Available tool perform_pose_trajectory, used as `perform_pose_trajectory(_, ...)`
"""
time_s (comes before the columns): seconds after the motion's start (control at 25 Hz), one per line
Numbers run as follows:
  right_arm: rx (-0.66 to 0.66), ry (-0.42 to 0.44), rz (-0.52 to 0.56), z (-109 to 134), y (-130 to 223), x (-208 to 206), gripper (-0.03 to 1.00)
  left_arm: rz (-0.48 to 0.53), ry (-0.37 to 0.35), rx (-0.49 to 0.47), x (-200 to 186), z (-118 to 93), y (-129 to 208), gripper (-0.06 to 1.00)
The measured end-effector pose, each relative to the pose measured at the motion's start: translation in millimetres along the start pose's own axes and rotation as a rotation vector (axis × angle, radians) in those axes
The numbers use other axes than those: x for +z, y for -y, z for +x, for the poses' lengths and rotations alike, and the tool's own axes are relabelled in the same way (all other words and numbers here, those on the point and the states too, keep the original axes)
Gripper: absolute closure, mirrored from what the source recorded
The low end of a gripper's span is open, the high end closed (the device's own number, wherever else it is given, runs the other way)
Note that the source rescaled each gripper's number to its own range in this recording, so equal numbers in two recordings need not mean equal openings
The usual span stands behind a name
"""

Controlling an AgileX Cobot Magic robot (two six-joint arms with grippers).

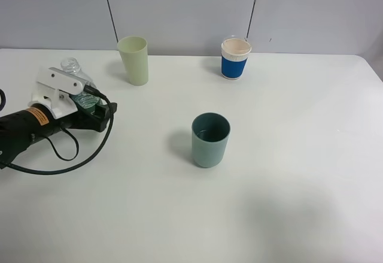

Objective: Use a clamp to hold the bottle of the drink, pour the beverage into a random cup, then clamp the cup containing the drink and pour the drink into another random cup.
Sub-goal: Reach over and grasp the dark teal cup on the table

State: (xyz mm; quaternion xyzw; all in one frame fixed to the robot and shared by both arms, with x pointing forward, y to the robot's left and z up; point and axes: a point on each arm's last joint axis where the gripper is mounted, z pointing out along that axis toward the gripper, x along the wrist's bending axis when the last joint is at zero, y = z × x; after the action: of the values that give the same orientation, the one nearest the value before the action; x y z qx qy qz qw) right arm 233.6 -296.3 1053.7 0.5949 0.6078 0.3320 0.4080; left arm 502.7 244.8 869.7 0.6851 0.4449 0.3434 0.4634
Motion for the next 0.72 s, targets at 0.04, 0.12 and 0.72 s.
perform_pose_trajectory(0.04, 0.000, 0.000, 0.000, 0.0, 0.0, 0.0, -0.03, 0.004, 0.003, 0.000, -2.7, -0.8, 0.6, 0.10)
perform_pose_trajectory(0.12, 0.000, 0.000, 0.000, 0.0, 0.0, 0.0, -0.03, 0.000, 0.002, 0.001, -9.4, -1.9, -1.7, 0.10)
perform_pose_trajectory(0.72, 0.000, 0.000, 0.000, 0.0, 0.0, 0.0, -0.03, -0.210, -0.136, -0.064, -102.9, -4.0, -45.8, 0.09)
